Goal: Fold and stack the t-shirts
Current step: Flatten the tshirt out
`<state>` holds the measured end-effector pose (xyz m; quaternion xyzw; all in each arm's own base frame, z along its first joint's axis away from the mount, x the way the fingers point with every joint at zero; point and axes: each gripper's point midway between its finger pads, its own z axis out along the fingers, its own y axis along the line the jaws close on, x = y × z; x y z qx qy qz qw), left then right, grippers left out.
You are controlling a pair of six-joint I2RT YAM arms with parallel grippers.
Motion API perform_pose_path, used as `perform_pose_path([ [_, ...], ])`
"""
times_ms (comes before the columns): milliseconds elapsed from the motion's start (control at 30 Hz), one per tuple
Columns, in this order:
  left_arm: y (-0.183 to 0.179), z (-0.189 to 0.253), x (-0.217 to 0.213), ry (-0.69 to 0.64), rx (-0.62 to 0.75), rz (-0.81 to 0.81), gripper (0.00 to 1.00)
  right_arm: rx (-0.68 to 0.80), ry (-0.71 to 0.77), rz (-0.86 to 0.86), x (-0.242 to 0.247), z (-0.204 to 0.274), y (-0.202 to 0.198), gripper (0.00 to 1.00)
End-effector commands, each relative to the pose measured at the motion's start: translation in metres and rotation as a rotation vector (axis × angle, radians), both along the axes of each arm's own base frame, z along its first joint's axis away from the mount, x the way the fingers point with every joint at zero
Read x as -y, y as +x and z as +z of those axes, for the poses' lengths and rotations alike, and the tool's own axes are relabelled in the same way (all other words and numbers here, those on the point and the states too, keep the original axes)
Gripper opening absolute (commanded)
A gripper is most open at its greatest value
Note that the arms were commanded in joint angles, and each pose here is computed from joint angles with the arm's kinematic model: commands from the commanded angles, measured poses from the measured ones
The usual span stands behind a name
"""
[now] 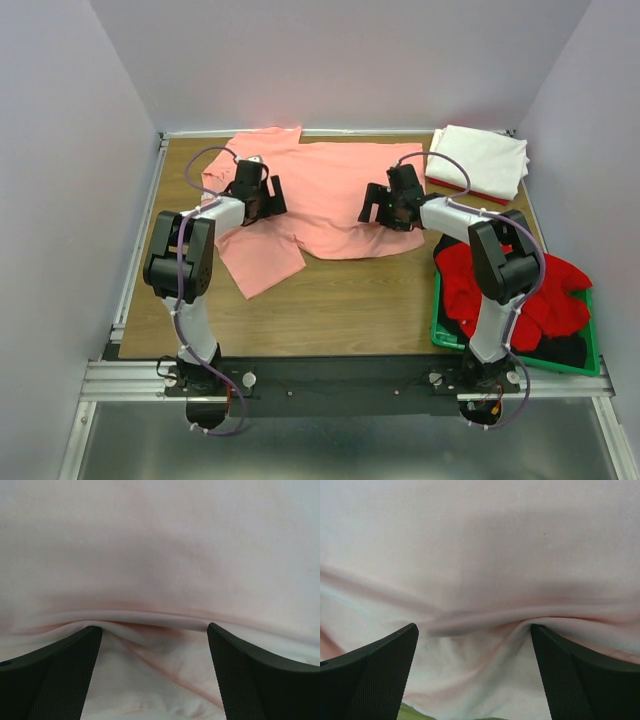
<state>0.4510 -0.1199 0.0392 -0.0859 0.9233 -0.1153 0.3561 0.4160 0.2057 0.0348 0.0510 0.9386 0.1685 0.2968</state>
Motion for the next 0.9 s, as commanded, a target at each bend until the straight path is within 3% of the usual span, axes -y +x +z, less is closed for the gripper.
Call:
perform_pose_path([
  [0,0.004,-0.014,-0.016,0.055,-0.064,0.017,0.94,-0.155,-0.022,0.034,0.001,-0.037,-0.03,1.0],
  [233,0.014,-0.001,-0.021,0.034,-0.042,0.023,0.94,-0.143,-0.007,0.039,-0.001,-0.029,-0.03,1.0],
  [500,-0.026,0.05,-0.007,0.09,0.09,0.085,0.95,-0.007,-0.037,0.19,-0.023,0.016,-0.043,1.0],
  [667,-0.067,0.031,0.0,0.077,0.057,0.084,0.95,-0.005,-0.014,0.235,-0.044,0.02,-0.054,1.0],
  [867,-0.082,0.0,0.007,0.049,-0.007,0.035,0.95,-0.056,-0.024,0.236,-0.051,-0.003,-0.054,1.0],
])
